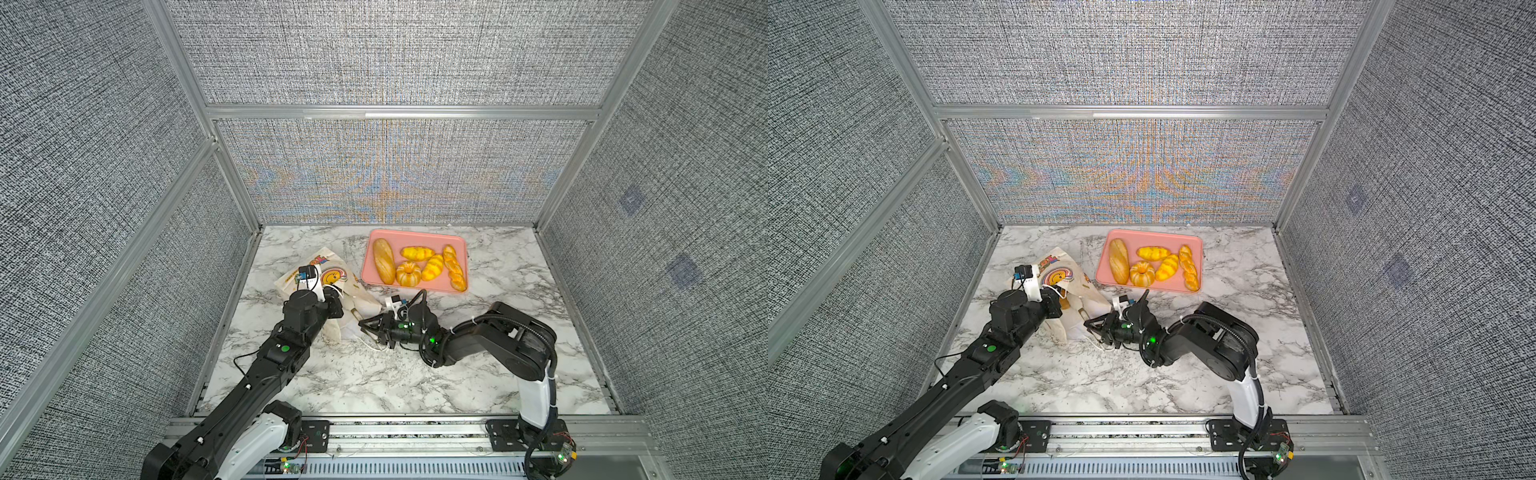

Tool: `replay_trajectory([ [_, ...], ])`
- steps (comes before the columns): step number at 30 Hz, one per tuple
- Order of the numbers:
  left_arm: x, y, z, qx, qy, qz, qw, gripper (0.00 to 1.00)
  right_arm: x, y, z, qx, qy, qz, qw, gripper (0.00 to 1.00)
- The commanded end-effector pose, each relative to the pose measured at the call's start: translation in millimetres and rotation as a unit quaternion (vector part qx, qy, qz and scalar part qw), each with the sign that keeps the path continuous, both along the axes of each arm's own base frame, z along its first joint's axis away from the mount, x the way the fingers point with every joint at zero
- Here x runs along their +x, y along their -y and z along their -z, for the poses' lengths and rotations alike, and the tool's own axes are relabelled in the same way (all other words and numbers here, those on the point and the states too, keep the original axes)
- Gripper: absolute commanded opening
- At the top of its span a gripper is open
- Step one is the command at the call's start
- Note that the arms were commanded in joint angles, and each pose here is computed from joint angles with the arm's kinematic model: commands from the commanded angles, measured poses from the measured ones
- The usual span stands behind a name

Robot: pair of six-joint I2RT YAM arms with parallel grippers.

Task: Take the fake bread out of the paper bag
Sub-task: 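Push the tongs into the bag and pinch the round brown bun, then pull the round brown bun out of the bag with the tongs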

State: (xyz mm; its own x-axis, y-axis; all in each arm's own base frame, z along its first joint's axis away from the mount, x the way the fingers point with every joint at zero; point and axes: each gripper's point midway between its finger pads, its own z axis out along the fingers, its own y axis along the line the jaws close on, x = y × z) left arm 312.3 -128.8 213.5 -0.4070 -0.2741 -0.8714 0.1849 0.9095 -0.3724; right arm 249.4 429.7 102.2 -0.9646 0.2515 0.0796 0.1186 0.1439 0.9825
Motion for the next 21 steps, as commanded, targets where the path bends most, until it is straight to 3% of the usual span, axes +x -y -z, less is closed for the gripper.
replay_trajectory([
  [1,2,-2,-7,0.004,0.008,-0.005,1.0,0.0,-11,3,-15,0.022,0.022,-0.009,0.999,0.0],
  [10,0,-5,-7,0.023,0.012,-0.006,1.0,0.0,-43,35,-8,-0.031,0.039,-0.031,0.998,0.0],
  [21,-4,-7,-9,0.03,0.017,-0.005,0.999,0.0,-80,69,-23,-0.147,0.119,-0.121,0.974,0.0],
])
